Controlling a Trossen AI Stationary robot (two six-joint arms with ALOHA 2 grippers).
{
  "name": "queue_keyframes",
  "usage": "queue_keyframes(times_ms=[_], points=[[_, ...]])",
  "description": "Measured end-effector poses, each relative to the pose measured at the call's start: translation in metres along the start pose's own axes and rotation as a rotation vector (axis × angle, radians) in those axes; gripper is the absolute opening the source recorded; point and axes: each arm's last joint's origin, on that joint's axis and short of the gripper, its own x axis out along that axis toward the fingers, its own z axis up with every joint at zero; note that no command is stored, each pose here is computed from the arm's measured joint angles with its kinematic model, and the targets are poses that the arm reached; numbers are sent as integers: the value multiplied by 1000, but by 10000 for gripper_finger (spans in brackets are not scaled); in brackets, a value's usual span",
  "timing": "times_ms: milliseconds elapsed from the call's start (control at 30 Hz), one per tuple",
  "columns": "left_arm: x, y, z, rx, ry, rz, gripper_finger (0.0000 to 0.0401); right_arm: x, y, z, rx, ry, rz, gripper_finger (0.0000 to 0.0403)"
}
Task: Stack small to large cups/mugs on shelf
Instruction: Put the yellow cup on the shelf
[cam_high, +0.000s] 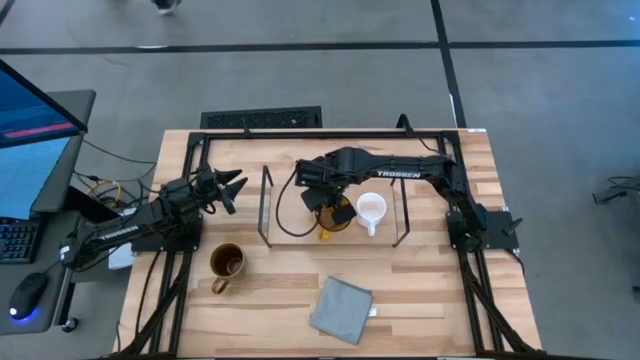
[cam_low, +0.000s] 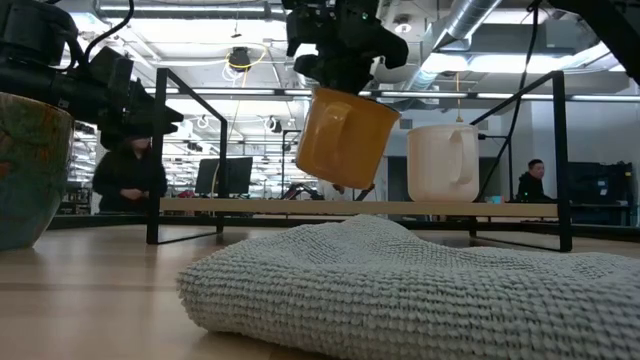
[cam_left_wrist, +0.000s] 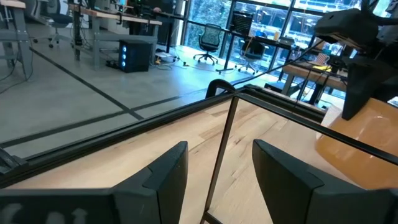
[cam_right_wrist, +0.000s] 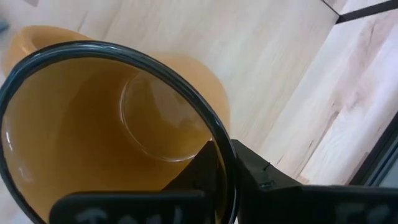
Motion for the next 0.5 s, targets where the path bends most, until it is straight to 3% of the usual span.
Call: queue_keyframes(times_ms=[267, 500], points=[[0, 0, 0, 0, 0, 0, 171, 2, -2, 0, 11, 1, -3, 36], [0, 0, 0, 0, 2, 0, 171, 28, -5, 4, 40, 42, 29, 39]])
